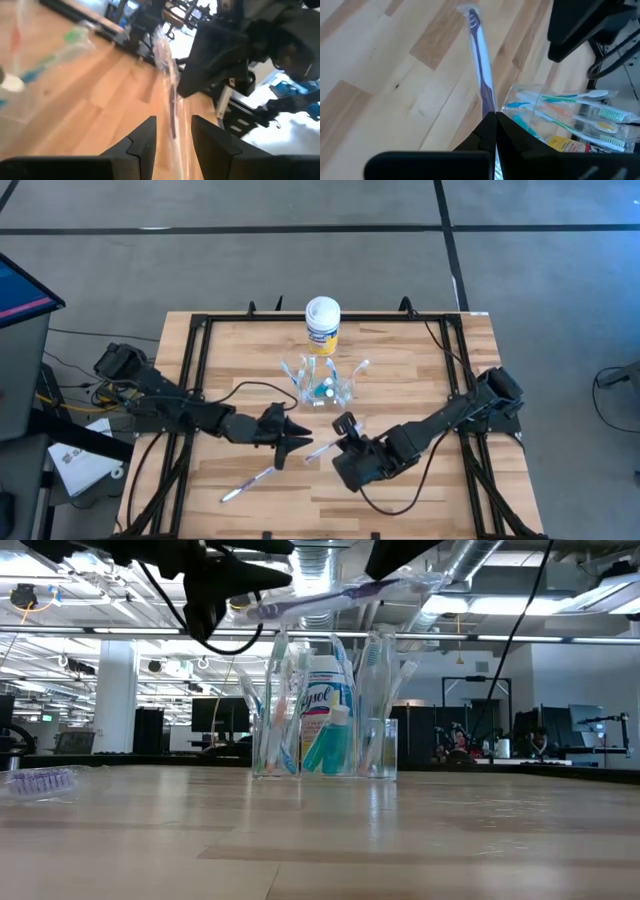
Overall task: Pick & Place toothbrushing station
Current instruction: Put the top purple toothbrush into the transparent organizer
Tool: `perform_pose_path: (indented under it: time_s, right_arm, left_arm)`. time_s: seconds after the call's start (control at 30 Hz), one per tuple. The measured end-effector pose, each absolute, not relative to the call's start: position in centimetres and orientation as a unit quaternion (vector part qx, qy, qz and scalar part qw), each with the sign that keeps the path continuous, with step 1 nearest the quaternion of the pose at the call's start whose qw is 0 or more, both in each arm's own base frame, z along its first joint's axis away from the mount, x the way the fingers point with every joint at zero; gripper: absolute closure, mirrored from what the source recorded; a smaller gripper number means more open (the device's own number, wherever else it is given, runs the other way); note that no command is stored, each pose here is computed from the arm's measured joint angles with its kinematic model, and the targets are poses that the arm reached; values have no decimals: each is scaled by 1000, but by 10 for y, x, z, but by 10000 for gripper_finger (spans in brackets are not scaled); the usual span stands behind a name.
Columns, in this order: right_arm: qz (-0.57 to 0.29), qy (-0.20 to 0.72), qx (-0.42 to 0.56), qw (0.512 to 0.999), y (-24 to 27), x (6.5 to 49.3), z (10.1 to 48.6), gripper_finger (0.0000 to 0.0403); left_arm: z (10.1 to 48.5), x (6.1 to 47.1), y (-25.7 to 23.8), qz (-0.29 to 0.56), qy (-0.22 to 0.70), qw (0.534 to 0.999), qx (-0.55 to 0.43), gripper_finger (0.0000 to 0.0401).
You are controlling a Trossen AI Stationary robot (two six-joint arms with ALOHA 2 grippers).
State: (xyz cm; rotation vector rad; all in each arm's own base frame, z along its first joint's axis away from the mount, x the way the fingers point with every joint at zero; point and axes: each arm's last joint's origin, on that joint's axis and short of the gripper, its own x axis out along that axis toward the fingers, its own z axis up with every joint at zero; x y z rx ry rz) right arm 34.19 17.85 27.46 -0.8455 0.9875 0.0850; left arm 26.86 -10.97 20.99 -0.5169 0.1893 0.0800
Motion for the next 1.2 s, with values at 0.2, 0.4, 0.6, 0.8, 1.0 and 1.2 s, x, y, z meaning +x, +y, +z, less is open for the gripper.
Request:
perform_pose_path:
  time_s: [0.2, 0.4, 0.6, 0.8, 1.0, 1.2]
  right_arm:
    - [36, 463, -400, 790, 179, 340, 274, 403]
    - [15, 458, -411, 788, 177, 341, 275, 403]
    - [11, 453, -423, 785, 177, 342, 276, 403]
    - [12, 437, -425, 792, 179, 345, 285, 403]
    - [1, 418, -434, 798, 180, 348, 301, 403]
    - [-5, 416, -442, 795, 177, 350, 304, 403]
  left_arm:
    - [210, 272, -106, -7, 113, 947, -300, 284]
    - [206, 270, -106, -4, 136, 939, -316, 284]
    - [205, 270, -107, -11, 141, 937, -320, 284]
    - [204, 270, -107, -9, 144, 936, -322, 284]
    - [195, 265, -105, 0, 157, 929, -336, 284]
    - [196, 265, -106, -11, 159, 928, -336, 284]
